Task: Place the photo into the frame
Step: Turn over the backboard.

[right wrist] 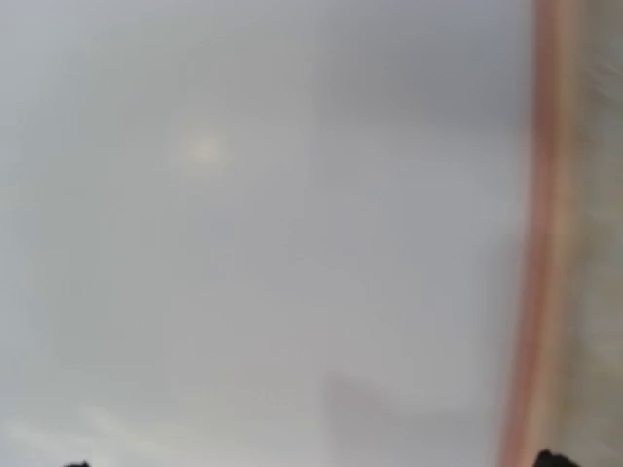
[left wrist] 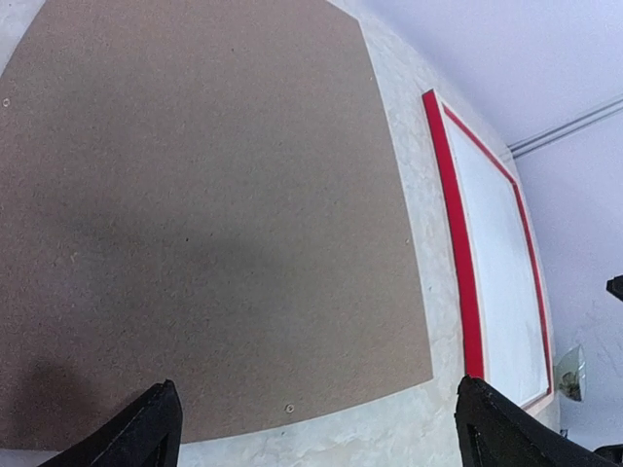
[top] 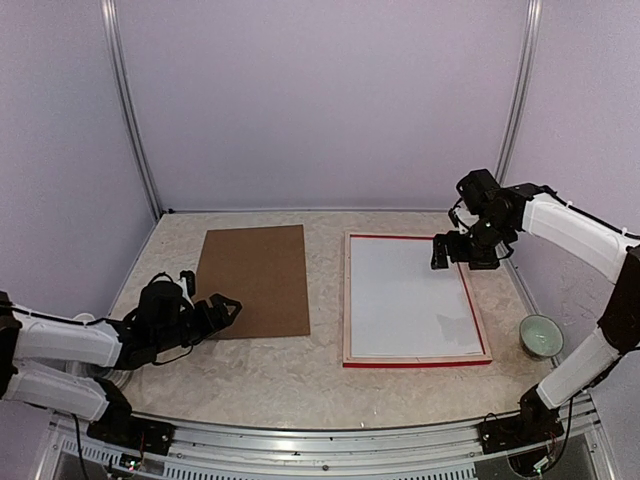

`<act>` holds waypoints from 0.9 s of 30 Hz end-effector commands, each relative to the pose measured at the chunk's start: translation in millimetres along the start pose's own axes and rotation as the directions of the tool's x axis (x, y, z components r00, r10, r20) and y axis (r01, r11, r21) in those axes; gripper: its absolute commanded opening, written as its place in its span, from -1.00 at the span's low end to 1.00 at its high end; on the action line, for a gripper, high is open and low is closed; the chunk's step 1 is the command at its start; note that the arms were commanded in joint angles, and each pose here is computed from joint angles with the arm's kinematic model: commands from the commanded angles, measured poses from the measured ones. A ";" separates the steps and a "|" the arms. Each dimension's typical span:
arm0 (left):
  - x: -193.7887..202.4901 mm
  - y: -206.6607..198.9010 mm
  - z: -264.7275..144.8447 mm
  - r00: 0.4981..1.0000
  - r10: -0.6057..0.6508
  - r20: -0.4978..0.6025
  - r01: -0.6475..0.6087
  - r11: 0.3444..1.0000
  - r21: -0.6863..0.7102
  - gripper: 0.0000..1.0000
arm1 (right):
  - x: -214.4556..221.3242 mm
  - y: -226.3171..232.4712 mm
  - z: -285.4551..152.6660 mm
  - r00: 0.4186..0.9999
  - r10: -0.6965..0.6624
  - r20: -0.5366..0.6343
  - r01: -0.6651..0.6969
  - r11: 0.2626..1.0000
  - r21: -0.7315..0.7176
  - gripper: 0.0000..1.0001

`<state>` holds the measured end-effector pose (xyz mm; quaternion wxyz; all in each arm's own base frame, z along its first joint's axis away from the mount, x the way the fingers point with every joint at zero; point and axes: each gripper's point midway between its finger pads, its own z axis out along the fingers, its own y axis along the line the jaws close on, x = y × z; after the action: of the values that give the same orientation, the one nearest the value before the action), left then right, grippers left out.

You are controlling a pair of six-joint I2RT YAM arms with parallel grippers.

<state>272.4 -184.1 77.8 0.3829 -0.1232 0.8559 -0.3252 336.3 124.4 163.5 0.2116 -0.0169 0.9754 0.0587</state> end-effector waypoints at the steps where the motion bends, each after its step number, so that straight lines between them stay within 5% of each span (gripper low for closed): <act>1: -29.6 -10.2 -3.4 0.997 0.024 0.075 -0.023 1.000 -0.016 0.97 | -22.9 61.7 -16.2 0.997 -0.001 0.081 0.016 0.982 -0.189 0.98; 13: -74.8 5.2 -5.4 0.979 -0.019 0.204 0.041 0.994 -0.103 0.98 | -44.3 197.9 -9.8 0.986 -0.102 0.134 0.143 0.930 -0.339 0.98; 27: -87.3 40.2 2.7 0.956 -0.082 0.282 0.141 0.970 -0.196 0.98 | -21.2 290.8 77.9 0.988 -0.150 -0.027 0.130 0.922 -0.364 0.98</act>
<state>324.1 -122.8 94.9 0.4455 -0.2357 0.8296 -0.2404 380.3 401.5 139.8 0.2029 -0.1284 0.9475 0.2113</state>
